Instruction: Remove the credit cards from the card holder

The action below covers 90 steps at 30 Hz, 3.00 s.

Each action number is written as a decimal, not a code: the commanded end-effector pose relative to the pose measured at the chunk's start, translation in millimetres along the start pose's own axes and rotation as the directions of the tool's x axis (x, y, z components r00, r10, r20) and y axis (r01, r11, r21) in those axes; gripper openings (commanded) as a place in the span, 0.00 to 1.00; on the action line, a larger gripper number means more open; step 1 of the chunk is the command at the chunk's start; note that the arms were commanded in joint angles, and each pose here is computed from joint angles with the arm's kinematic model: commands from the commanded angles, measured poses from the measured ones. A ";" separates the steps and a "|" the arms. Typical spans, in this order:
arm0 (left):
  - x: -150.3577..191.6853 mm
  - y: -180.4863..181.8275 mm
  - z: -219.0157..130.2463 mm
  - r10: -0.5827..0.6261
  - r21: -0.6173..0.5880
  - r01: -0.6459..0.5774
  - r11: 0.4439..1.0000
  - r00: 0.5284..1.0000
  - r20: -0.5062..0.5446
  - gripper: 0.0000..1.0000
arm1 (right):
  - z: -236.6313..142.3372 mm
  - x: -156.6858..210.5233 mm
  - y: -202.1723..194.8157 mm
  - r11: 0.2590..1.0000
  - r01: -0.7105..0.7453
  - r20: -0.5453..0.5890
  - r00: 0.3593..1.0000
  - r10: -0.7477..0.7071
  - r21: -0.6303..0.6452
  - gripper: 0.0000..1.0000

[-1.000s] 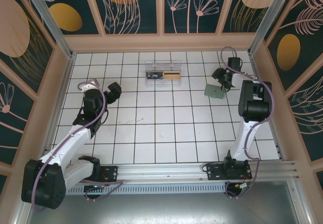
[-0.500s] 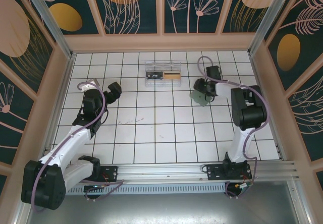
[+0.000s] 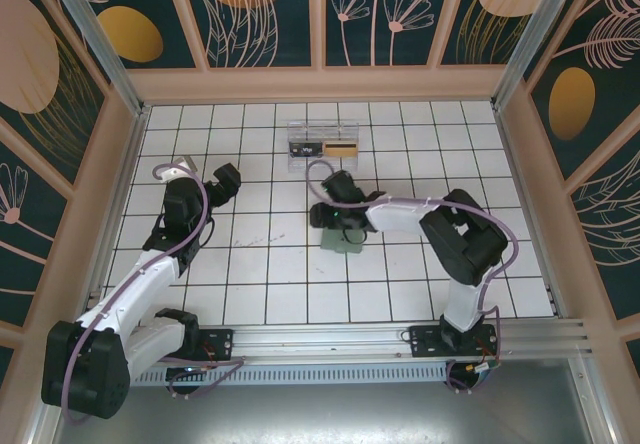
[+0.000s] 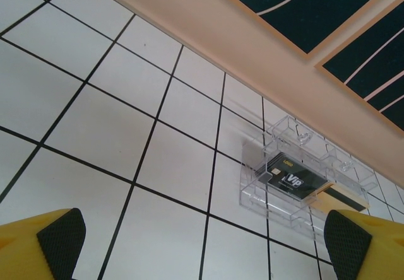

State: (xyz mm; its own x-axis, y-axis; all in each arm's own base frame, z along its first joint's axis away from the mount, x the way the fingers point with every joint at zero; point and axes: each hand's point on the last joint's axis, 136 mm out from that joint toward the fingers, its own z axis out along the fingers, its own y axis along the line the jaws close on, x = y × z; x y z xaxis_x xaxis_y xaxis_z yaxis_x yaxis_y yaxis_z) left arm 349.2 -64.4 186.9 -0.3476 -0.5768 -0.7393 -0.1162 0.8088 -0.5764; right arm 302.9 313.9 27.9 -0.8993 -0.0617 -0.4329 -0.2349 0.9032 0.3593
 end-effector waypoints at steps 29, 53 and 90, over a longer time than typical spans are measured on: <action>4.8 -11.5 -1.1 0.020 0.047 -0.019 0.999 0.999 -0.034 0.99 | -99.8 138.3 50.5 0.994 -0.002 -0.086 0.996 -0.007 -0.105 0.94; 19.5 -8.2 5.9 0.019 0.037 -0.016 0.999 0.996 -0.089 0.99 | -60.0 61.8 -7.1 0.997 -0.061 -0.034 0.998 0.059 -0.050 0.95; 134.8 -8.7 -20.7 -0.082 0.110 0.126 0.986 0.938 -0.336 0.99 | -48.8 62.7 -9.0 0.883 0.305 -0.119 0.952 -0.281 0.356 0.51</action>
State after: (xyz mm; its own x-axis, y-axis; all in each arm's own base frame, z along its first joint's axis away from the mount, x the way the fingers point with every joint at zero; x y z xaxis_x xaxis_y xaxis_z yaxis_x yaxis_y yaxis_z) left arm 283.0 -146.9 96.1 -0.6484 -0.5502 -0.5262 -0.0588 0.7253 -0.6859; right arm 230.9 279.8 39.9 -0.8411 -0.3299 -0.4287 -0.3271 0.9414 -0.0828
